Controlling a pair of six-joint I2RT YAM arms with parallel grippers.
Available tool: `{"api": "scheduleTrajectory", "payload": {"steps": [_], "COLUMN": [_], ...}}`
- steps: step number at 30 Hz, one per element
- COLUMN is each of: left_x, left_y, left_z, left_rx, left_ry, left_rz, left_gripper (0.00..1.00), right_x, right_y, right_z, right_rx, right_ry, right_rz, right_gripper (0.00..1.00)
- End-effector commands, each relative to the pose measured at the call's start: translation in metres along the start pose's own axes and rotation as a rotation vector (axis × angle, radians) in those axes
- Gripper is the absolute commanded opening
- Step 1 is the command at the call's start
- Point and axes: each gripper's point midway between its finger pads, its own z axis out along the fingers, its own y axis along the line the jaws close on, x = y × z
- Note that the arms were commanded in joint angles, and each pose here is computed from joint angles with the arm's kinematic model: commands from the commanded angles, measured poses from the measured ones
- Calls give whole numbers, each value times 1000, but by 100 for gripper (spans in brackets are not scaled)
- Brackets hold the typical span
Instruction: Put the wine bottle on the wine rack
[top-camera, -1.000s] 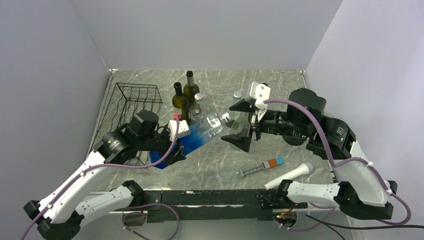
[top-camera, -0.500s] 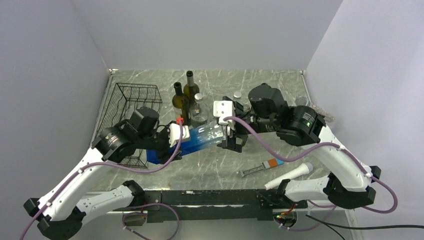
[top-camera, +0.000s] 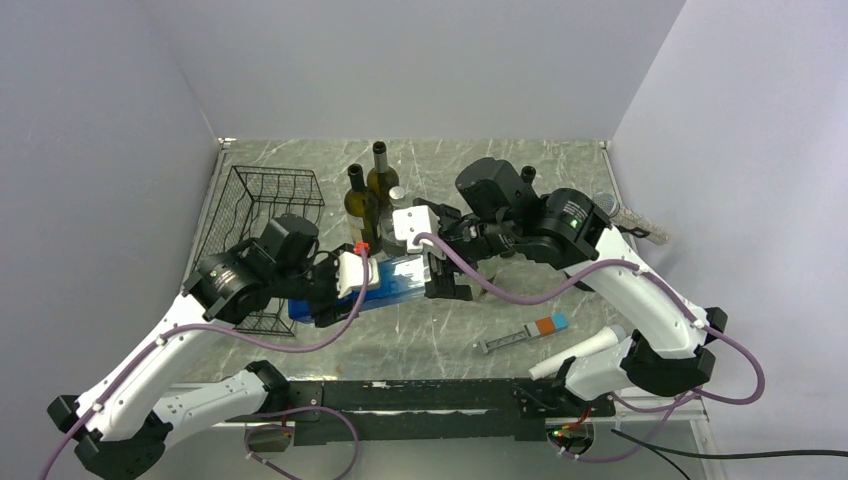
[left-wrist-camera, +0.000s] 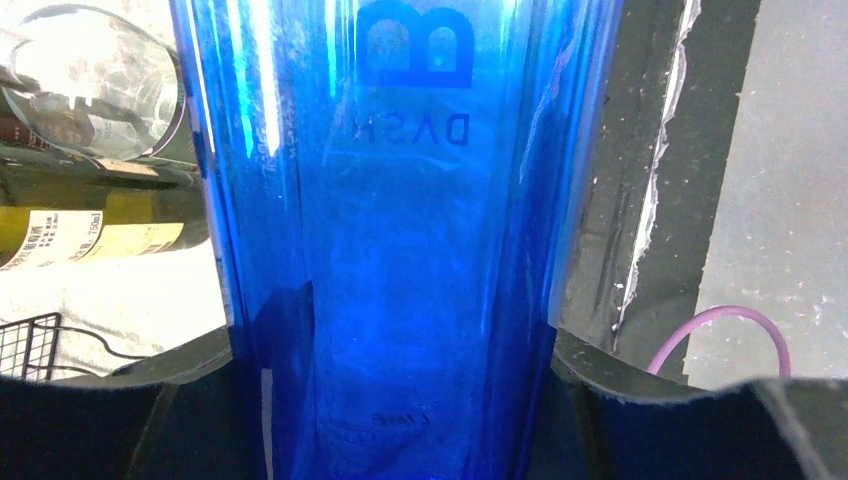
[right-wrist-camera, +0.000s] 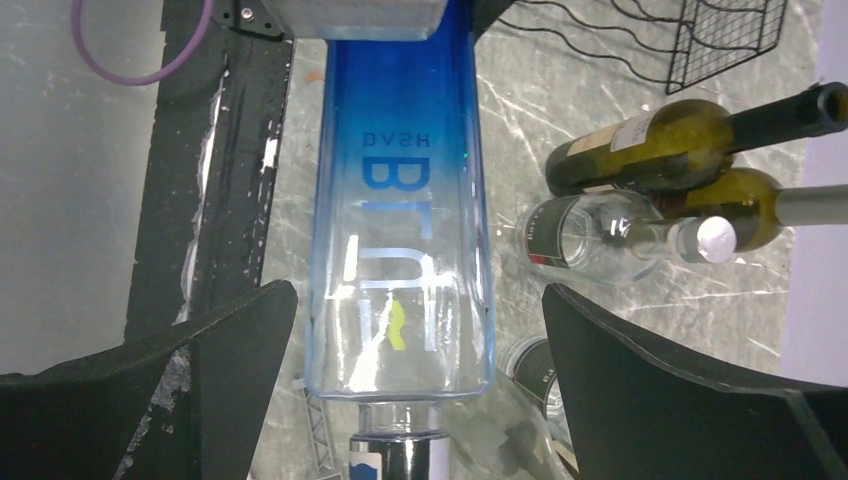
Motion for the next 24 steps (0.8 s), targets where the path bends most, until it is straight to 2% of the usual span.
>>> {"api": "scheduleTrajectory", "payload": {"steps": [1, 15, 17, 18, 19, 20, 21, 22, 24], "left_x": [-48, -59, -59, -59, -60, -59, -60, -60, -62], "left_y": [19, 21, 22, 22, 22, 22, 21, 21, 21], "left_z": [-19, -29, -29, -30, -30, -30, -31, -33, -35], "left_rx": [-79, -98, -103, -108, -111, -111, -114, -118, -127], "left_ry": [-148, -173, -180, -185, -189, -190, -195, -202, -216], "left_rz": [128, 168, 172, 172, 172, 174, 175, 177, 186], "left_gripper": [1, 1, 1, 1, 1, 1, 1, 1, 1], "right_x": [-7, 24, 23, 23, 22, 22, 22, 22, 23], "right_y": [8, 6, 6, 6, 6, 7, 5, 4, 2], "right_z": [-5, 26, 27, 27, 27, 26, 26, 26, 27], "right_rx": [-45, -58, -61, -62, -63, -62, -53, -43, -29], "right_ry": [-25, 69, 69, 67, 64, 62, 61, 62, 68], "right_rz": [-31, 43, 47, 50, 50, 50, 54, 58, 56], "right_gripper": [100, 100, 95, 87, 69, 40, 16, 3, 0]}}
